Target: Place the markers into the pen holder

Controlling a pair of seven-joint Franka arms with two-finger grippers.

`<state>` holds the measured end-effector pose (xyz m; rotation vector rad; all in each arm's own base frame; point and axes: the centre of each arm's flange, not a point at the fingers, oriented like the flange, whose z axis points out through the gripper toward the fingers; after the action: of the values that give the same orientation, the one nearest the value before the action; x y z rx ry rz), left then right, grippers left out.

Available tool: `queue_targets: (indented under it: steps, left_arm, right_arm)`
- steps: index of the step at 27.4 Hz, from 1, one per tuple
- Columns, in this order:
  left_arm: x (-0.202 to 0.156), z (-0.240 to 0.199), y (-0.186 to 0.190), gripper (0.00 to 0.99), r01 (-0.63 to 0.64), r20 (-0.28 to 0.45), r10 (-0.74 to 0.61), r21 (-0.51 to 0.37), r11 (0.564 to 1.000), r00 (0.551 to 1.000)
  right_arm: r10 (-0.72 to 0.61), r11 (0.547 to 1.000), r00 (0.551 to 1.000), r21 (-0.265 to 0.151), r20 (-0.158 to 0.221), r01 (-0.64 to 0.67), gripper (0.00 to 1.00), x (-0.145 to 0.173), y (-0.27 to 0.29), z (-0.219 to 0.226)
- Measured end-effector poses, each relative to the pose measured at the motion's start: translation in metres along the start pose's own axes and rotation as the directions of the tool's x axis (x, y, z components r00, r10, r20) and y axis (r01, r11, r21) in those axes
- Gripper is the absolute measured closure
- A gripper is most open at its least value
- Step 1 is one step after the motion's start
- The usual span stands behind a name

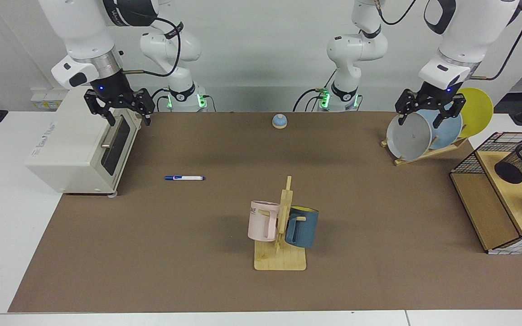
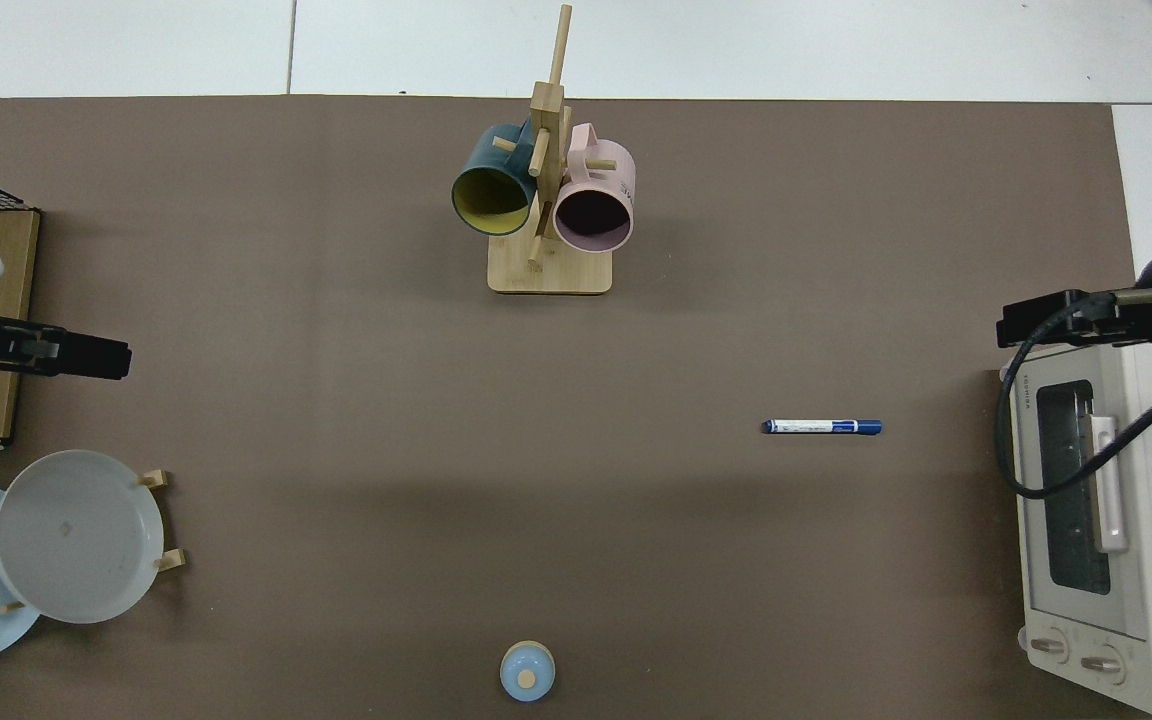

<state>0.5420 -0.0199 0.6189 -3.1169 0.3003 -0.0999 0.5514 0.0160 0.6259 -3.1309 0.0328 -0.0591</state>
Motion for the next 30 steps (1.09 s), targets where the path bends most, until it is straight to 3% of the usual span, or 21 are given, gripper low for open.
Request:
queue_targets:
  steps: [12,30]
  left_arm:
    - [0.0,0.0,0.0,0.0,0.0,0.0,0.0,0.0,1.0,1.0]
    - [0.0,0.0,0.0,0.0,0.0,0.0,0.0,0.0,1.0,1.0]
  right_arm:
    - [-0.007,1.0,1.0,0.001,-0.011,0.007,0.0,0.002,-0.004,0.003]
    - [-0.11,0.994,0.994,0.001,0.015,0.11,0.0,0.002,-0.008,0.032]
